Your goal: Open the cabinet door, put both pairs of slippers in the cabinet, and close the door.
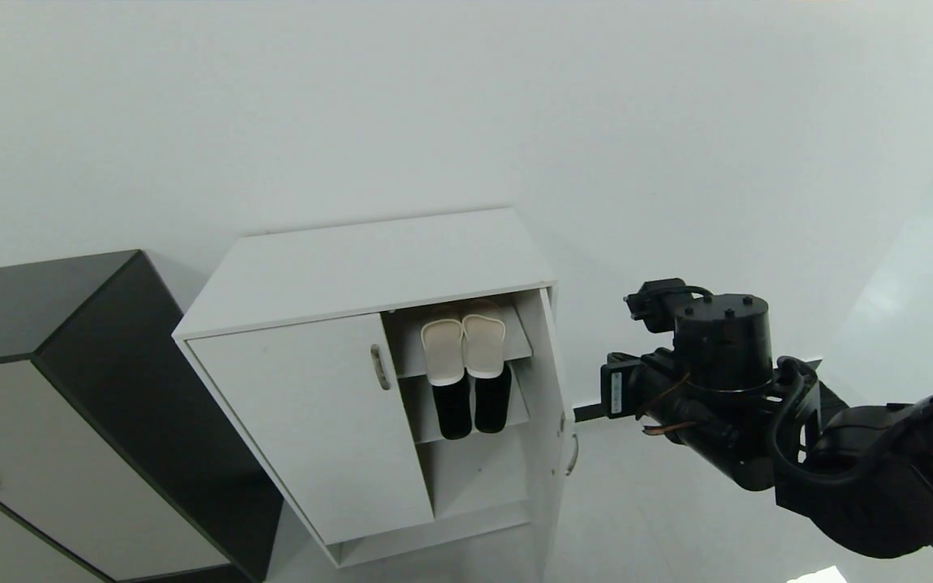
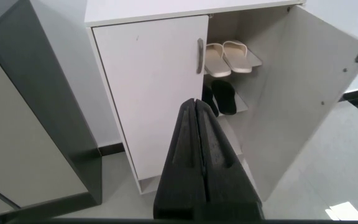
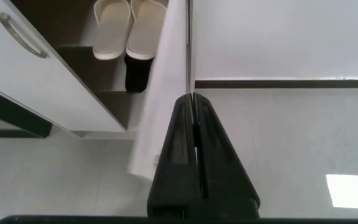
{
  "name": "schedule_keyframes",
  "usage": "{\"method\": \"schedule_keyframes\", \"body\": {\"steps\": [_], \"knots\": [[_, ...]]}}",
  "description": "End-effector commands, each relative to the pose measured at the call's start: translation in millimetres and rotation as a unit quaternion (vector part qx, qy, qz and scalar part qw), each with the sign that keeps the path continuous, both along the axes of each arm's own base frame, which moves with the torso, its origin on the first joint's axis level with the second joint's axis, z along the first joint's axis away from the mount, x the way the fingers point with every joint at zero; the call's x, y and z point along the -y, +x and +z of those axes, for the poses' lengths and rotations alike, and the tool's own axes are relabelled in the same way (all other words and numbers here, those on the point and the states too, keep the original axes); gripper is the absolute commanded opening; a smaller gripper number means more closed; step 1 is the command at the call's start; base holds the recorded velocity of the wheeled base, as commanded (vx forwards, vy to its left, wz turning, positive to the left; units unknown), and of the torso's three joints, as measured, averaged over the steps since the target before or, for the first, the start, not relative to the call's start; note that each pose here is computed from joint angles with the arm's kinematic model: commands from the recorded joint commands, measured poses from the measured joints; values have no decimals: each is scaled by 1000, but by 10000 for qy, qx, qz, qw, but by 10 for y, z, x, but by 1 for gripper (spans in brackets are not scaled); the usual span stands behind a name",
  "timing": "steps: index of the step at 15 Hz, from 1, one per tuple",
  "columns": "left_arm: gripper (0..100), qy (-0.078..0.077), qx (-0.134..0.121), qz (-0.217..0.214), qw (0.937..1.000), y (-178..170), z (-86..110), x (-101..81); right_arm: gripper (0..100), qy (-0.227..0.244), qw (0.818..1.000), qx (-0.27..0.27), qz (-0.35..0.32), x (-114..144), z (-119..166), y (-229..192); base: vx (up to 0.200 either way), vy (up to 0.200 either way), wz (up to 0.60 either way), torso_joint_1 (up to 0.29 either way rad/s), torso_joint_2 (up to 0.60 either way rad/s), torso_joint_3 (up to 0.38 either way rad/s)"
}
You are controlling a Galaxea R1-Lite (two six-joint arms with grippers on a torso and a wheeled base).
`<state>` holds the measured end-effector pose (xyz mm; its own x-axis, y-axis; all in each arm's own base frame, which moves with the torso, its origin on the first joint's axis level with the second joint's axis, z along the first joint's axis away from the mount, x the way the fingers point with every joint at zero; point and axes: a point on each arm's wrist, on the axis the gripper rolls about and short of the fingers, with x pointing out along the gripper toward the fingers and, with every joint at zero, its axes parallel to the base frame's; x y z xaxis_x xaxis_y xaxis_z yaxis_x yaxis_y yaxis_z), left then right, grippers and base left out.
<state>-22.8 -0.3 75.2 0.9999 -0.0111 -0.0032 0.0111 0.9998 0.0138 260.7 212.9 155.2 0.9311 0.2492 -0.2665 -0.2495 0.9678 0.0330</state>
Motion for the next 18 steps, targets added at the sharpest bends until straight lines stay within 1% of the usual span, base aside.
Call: {"method": "schedule_keyframes", "body": {"steps": [1, 5, 11, 15, 16, 18], "knots": [[0, 0, 1, 2, 10000, 0, 0, 0, 0, 1, 10000, 2, 32, -6, 6, -26, 0, 0, 0, 0, 0, 0], [0, 0, 1, 2, 10000, 0, 0, 0, 0, -155, 9999, -12, 66, -13, -34, -26, 0, 0, 0, 0, 0, 0], [0, 0, 1, 2, 10000, 0, 0, 0, 0, -198, 9998, -50, 69, -12, -65, -27, 0, 0, 600, 2, 2, 2], [0, 0, -7, 2, 10000, 1, 0, 0, 0, -203, 9998, -13, 46, 3, -50, -19, 0, 0, 0, 0, 0, 0], [0, 0, 1, 2, 10000, 0, 0, 0, 0, -294, 9996, 26, 29, 34, -51, -16, 0, 0, 0, 0, 0, 0], [0, 0, 1, 2, 10000, 0, 0, 0, 0, -665, 9978, 8, -24, 164, -94, -37, 0, 0, 0, 0, 0, 0]]}}
